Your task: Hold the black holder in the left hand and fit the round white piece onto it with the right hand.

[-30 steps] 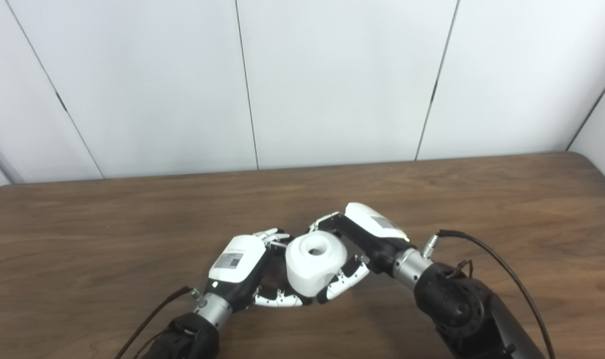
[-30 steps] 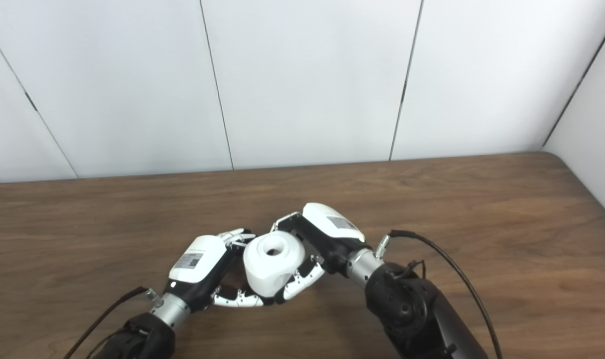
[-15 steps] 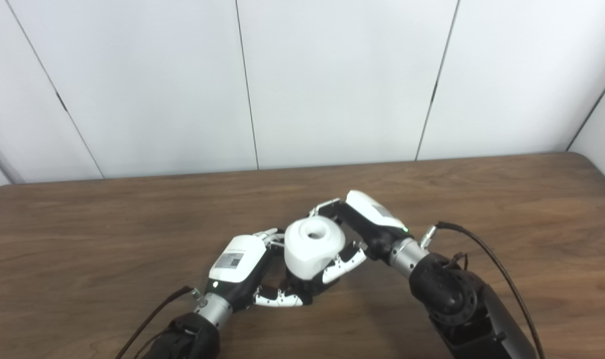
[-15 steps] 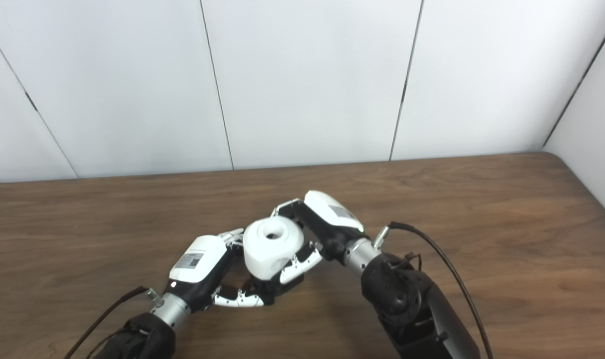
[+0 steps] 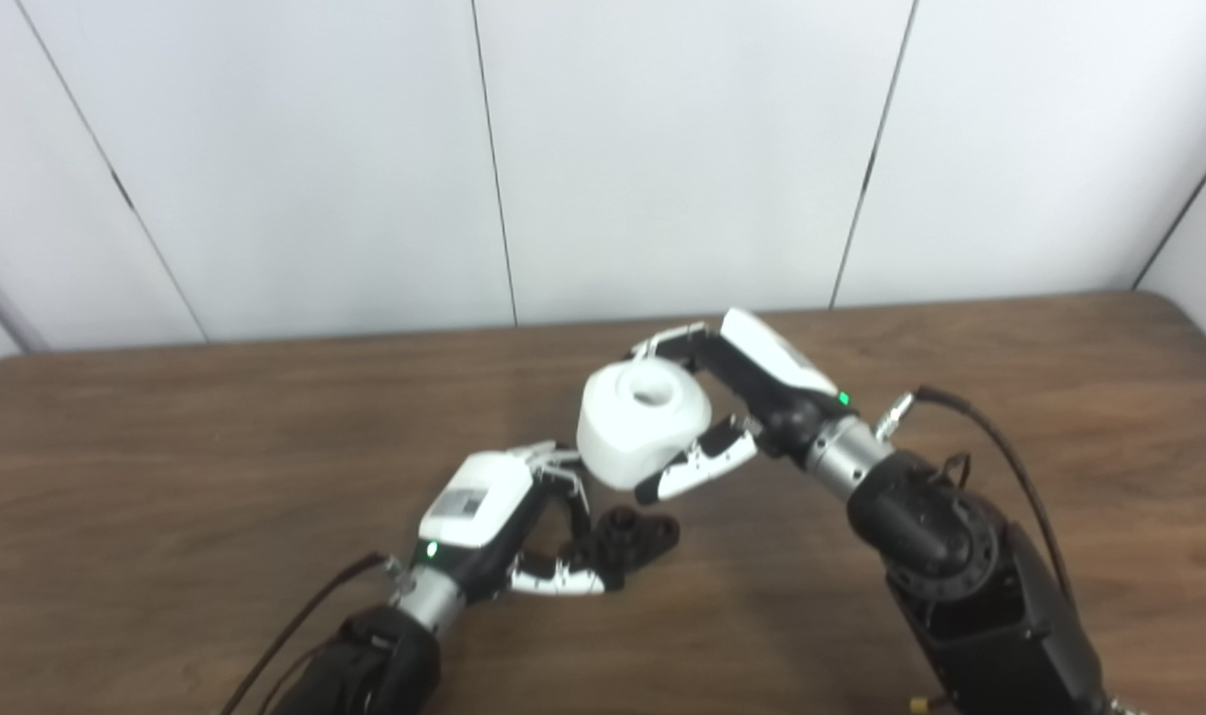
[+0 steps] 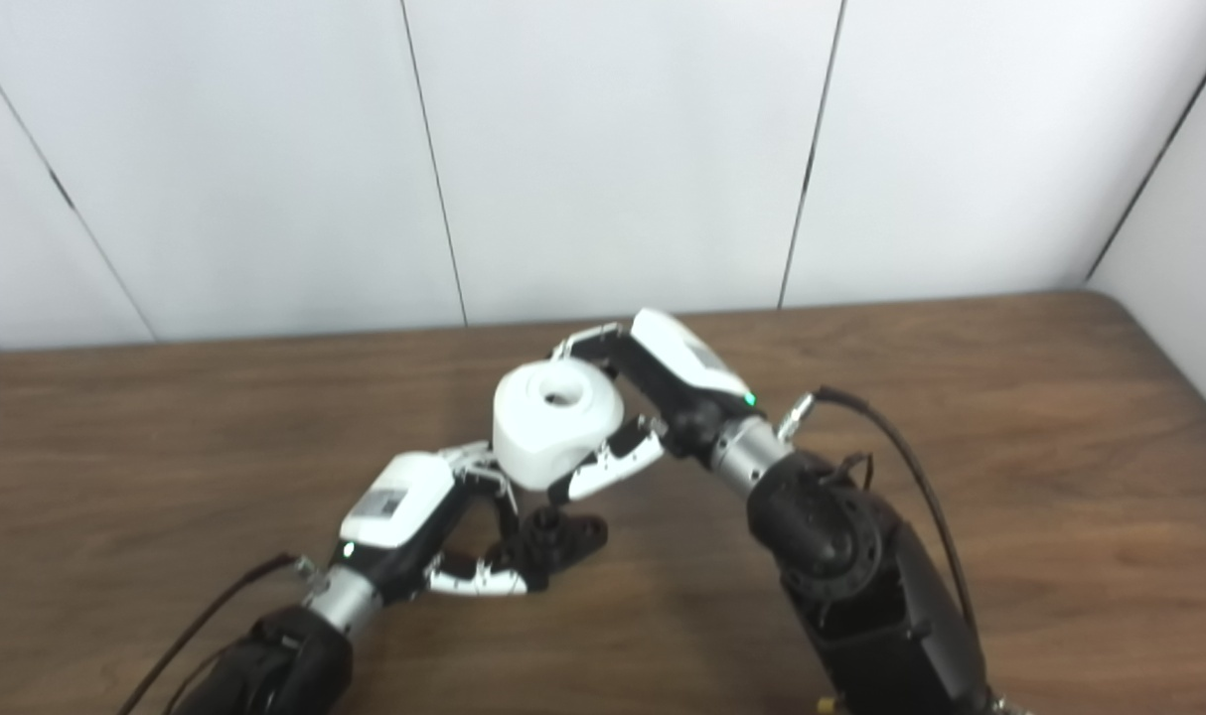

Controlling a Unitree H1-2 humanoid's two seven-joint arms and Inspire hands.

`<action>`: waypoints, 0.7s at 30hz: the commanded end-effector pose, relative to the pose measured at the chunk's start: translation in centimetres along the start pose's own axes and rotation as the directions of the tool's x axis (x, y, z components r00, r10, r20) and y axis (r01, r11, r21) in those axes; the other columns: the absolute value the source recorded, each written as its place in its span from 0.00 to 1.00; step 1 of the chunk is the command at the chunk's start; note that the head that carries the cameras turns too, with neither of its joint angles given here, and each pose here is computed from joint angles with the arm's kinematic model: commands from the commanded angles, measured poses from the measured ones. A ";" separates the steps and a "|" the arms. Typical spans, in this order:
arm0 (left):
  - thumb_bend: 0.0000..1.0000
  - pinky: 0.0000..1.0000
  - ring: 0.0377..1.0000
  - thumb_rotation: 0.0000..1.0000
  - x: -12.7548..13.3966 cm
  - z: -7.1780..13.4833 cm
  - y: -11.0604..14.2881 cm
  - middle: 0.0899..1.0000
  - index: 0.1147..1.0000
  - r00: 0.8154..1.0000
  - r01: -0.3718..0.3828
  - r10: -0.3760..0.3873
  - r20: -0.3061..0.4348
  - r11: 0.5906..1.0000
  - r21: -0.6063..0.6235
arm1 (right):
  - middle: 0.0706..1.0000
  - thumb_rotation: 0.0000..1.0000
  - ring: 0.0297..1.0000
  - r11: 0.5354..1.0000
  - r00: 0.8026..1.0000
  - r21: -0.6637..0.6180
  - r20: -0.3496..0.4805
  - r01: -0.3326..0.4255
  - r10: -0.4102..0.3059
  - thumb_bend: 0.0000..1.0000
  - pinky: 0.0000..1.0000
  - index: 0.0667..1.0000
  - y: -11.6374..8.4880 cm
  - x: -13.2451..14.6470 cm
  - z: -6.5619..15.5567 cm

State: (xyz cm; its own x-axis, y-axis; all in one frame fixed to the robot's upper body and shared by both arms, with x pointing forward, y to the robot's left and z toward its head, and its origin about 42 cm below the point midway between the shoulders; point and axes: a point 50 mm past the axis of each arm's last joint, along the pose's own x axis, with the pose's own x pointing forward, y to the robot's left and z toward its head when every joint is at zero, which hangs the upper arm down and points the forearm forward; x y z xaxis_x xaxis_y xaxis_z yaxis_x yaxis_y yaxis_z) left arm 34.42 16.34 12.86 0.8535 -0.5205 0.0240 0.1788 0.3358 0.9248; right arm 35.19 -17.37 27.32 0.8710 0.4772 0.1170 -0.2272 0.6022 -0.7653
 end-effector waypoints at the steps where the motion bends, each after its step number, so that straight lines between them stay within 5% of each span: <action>1: 0.52 0.84 0.88 0.05 -1.1 -1.3 -2.2 0.80 0.42 0.988 0.139 -0.137 -0.069 0.990 0.029 | 0.70 0.13 0.73 0.998 0.995 -0.038 0.082 0.054 -0.051 0.52 0.64 0.44 -1.8 0.5 1.7; 11: 0.52 0.86 0.89 0.05 -1.1 -1.1 -2.0 0.81 0.42 0.987 0.143 -0.141 -0.072 0.989 0.023 | 0.71 0.13 0.72 0.998 1.000 -0.063 0.022 -0.015 0.017 0.52 0.60 0.44 -0.1 0.8 0.7; 21: 0.52 0.86 0.89 0.05 -1.2 -1.0 -1.9 0.81 0.42 0.986 0.152 -0.149 -0.076 0.988 0.030 | 0.71 0.13 0.72 0.999 1.000 -0.045 -0.003 -0.013 0.012 0.52 0.61 0.44 1.2 2.0 -0.5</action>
State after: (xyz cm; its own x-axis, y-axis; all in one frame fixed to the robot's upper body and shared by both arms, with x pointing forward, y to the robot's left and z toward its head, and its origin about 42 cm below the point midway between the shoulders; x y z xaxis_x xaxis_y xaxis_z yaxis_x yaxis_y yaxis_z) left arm 34.37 16.27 13.07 0.8539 -0.5203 0.0112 0.1892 0.3305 0.9246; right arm 36.48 -16.57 24.09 0.8855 0.4646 0.0015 -0.2895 0.5543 -0.7803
